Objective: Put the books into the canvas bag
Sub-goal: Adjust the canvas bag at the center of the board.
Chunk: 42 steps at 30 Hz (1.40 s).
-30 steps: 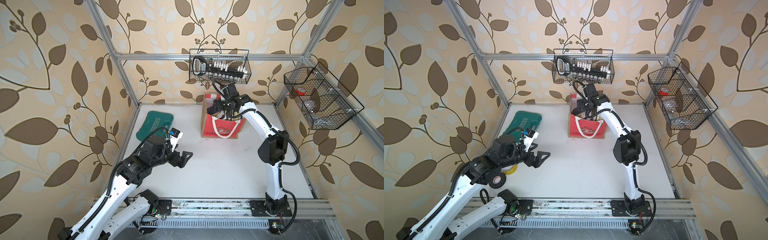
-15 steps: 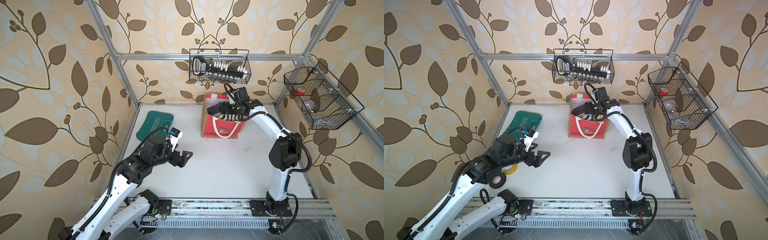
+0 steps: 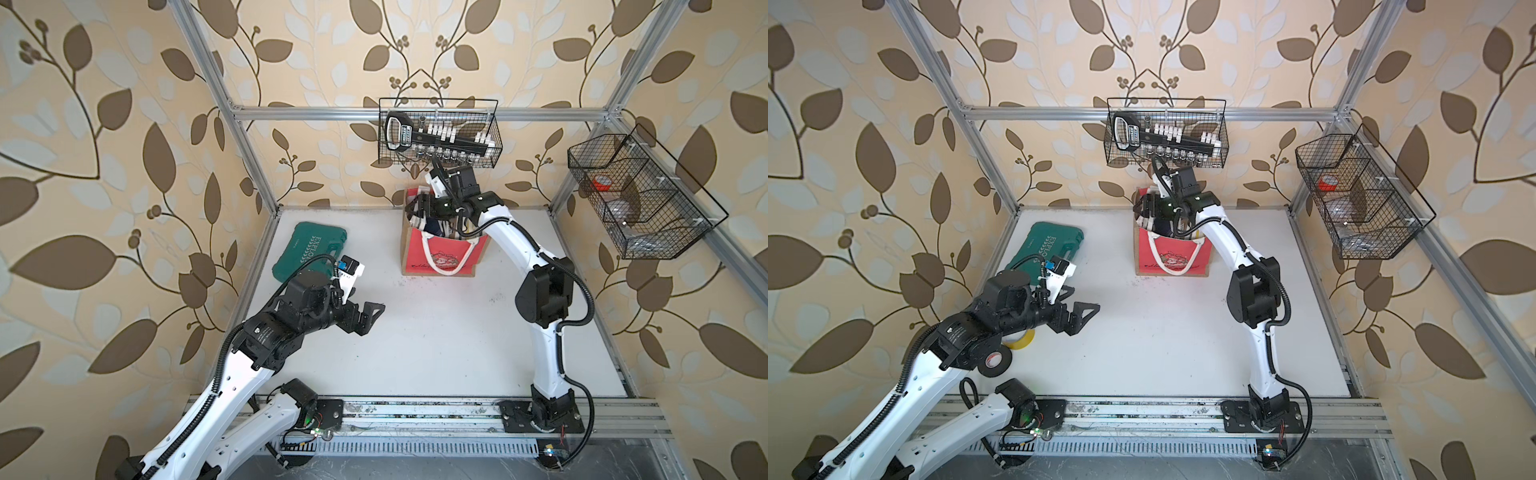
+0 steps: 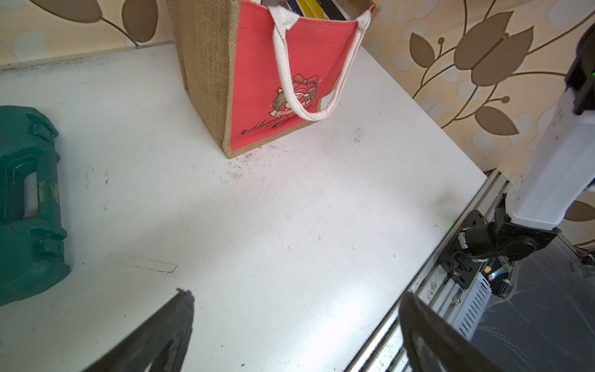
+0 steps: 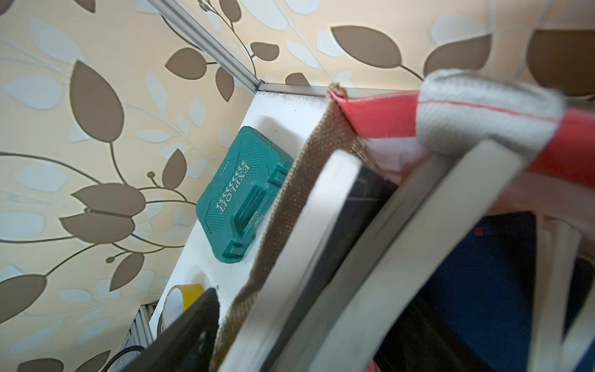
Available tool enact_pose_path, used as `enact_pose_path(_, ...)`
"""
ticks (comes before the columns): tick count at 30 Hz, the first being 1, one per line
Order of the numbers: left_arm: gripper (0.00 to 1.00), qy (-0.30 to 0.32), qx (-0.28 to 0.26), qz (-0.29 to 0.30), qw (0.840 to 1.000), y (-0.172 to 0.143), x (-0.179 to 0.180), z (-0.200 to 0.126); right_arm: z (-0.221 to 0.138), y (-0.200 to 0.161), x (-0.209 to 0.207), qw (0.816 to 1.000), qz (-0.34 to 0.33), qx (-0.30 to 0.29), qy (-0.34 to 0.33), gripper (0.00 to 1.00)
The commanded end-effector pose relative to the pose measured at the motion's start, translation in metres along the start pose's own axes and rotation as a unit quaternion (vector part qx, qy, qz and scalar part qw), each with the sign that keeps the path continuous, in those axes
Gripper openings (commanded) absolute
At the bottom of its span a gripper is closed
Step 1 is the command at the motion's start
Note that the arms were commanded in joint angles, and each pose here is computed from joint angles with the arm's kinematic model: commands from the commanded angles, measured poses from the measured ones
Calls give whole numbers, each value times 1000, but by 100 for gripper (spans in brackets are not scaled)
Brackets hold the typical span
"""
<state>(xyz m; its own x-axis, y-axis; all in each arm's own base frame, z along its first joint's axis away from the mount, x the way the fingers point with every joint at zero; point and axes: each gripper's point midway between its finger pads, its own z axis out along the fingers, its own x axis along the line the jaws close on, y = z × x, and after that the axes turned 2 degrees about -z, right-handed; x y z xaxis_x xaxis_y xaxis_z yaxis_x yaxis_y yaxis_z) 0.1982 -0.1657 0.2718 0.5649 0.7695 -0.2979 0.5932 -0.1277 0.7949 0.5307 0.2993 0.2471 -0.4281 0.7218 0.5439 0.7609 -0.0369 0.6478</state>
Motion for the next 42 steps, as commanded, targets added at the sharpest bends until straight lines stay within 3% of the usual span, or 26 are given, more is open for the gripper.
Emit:
enact_pose_path(1,99,2,-25,7,1000,8,1,-5,23,-21,37,997,-5,35,63,83)
enact_pose_path(12,99,1,-21,6,1000,8,1,-2,28,-54,-23,996,-4,66,-58,82)
enact_pose_path(18,99,19,-35,-21,999,23,7,0,9,-52,33,996,-45,42,58,80)
enact_pose_path(22,99,74,-47,-68,994,37,29,4,16,-62,78,989,-83,60,110,80)
enact_pose_path(27,99,156,-69,-111,979,49,61,-4,41,-90,119,981,-109,94,129,80)
enact_pose_path(31,99,202,-90,-125,967,55,77,-18,54,-117,132,978,-137,118,105,80)
enact_pose_path(42,99,196,-95,-135,967,56,77,-17,44,-93,46,992,-82,92,-22,80)
